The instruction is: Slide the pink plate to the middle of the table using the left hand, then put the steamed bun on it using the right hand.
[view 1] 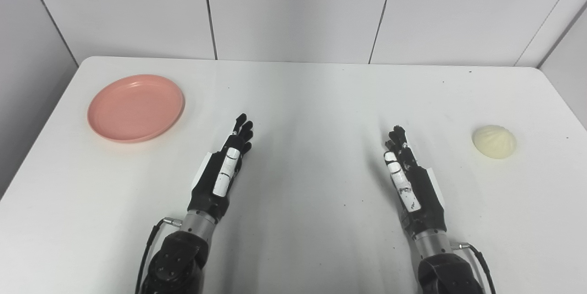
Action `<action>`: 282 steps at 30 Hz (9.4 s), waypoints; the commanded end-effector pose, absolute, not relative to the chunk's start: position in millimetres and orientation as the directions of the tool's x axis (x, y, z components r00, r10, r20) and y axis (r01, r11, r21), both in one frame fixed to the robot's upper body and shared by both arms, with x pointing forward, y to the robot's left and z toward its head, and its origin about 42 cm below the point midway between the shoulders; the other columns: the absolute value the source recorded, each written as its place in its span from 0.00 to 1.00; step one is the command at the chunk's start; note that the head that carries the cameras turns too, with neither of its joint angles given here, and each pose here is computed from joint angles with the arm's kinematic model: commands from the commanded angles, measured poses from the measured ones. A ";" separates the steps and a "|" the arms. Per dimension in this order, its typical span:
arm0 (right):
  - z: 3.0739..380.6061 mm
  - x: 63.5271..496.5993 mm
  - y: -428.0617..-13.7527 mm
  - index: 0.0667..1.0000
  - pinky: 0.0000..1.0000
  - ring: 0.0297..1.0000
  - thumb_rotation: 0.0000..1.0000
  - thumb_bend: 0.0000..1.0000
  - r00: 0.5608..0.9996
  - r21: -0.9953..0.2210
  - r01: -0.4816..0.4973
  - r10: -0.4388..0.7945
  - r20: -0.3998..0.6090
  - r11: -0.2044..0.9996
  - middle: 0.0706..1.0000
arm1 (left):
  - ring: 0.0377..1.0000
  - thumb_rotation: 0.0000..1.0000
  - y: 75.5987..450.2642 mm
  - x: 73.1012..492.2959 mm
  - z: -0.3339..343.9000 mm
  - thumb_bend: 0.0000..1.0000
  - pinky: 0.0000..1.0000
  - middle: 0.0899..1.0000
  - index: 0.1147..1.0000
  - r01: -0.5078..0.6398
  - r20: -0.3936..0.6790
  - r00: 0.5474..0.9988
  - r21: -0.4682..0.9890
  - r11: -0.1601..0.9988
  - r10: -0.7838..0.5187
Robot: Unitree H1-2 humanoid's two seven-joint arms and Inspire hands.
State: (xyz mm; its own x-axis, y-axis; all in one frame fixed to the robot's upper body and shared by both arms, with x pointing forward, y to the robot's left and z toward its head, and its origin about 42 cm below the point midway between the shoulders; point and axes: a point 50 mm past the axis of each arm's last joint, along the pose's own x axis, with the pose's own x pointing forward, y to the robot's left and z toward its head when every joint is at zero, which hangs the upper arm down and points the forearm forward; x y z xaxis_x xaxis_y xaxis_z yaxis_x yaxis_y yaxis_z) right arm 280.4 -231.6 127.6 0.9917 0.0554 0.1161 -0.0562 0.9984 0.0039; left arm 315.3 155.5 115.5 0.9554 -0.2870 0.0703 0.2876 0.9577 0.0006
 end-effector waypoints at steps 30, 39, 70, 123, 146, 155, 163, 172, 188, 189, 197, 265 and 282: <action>127.0 282.7 -220.6 1.00 1.00 1.00 0.79 0.59 0.990 0.002 -0.060 0.059 0.130 0.998 1.00 | 1.00 1.00 150.9 316.5 110.7 0.65 1.00 1.00 1.00 0.261 0.024 0.965 -0.023 0.965 -0.260; 123.4 283.0 -227.3 1.00 1.00 1.00 0.81 0.58 0.989 -0.009 -0.063 0.064 0.136 0.998 1.00 | 1.00 0.99 145.5 317.5 104.8 0.67 1.00 1.00 1.00 0.286 0.045 0.957 -0.019 0.958 -0.285; 95.2 287.3 -244.3 1.00 1.00 1.00 0.90 0.49 0.989 -0.005 -0.077 0.077 0.128 0.997 1.00 | 1.00 1.00 178.0 366.2 155.6 0.70 1.00 1.00 1.00 0.073 0.346 0.935 0.029 0.997 -0.079; 100.4 283.6 -257.9 1.00 1.00 1.00 0.94 0.49 0.988 0.035 -0.066 0.060 0.145 0.997 1.00 | 0.84 1.00 392.6 417.4 186.9 0.85 0.96 0.82 0.84 -0.473 0.306 0.837 -0.012 0.881 0.454; 111.8 276.1 -281.1 1.00 1.00 1.00 0.99 0.56 0.986 0.022 -0.063 0.059 0.154 0.998 1.00 | 0.86 1.00 384.1 445.1 179.1 0.82 1.00 0.83 0.84 -0.463 0.219 0.868 0.033 0.886 0.445; 117.4 273.8 -283.2 1.00 1.00 1.00 1.00 0.56 0.986 0.016 -0.070 0.067 0.152 0.997 1.00 | 0.88 1.00 372.4 447.9 172.8 0.83 1.00 0.85 0.85 -0.422 0.150 0.900 0.070 0.904 0.408; 118.8 273.5 -288.5 1.00 1.00 1.00 1.00 0.52 0.989 0.046 -0.032 0.025 0.144 0.998 1.00 | 0.86 1.00 366.7 451.4 160.5 0.81 0.94 0.83 0.84 -0.408 0.104 0.911 0.094 0.908 0.399; 116.6 273.8 -289.7 1.00 1.00 1.00 1.00 0.47 0.989 0.055 -0.032 0.023 0.147 0.998 1.00 | 0.86 1.00 356.5 453.8 158.5 0.83 0.94 0.83 0.84 -0.311 0.027 0.950 -0.010 0.950 0.311; 113.2 277.4 -285.0 1.00 1.00 1.00 1.00 0.44 0.989 0.041 -0.031 0.025 0.147 0.999 1.00 | 0.86 1.00 302.1 461.4 158.1 0.88 0.85 0.84 0.83 -0.099 -0.012 0.995 -0.125 0.987 0.098; 112.9 277.9 -284.7 1.00 1.00 1.00 1.00 0.44 0.989 0.042 -0.033 0.026 0.147 0.999 1.00 | 0.86 1.00 298.6 461.6 158.1 0.88 0.84 0.83 0.83 -0.092 -0.012 0.996 -0.127 0.988 0.091; 110.1 284.2 -279.4 1.00 1.00 1.00 1.00 0.47 0.987 0.045 -0.064 0.057 0.153 0.997 1.00 | 0.86 1.00 271.2 461.6 153.9 0.85 0.84 0.84 0.84 0.003 -0.027 1.000 -0.193 0.981 -0.008; 151.8 278.2 -213.7 1.00 1.00 0.97 0.84 0.61 0.978 -0.108 -0.077 0.096 0.185 0.991 0.98 | 0.97 0.97 126.0 346.6 135.0 0.69 0.98 0.95 0.95 0.347 0.070 0.938 -0.167 0.923 -0.340; 147.8 276.4 -217.3 1.00 1.00 0.96 0.80 0.58 0.978 -0.099 -0.076 0.093 0.185 0.992 0.97 | 0.96 1.00 110.5 339.7 115.3 0.68 0.97 0.96 0.96 0.386 0.085 0.922 -0.163 0.908 -0.377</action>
State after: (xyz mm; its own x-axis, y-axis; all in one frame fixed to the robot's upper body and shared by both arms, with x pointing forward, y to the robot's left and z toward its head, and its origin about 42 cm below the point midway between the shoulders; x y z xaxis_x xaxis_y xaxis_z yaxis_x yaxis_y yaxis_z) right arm 275.2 -218.9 138.5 0.9875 0.0913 0.1282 -0.0802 0.9928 -0.0895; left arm 343.0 114.2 120.5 0.9295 -0.3580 0.0887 0.3681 0.9160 -0.1598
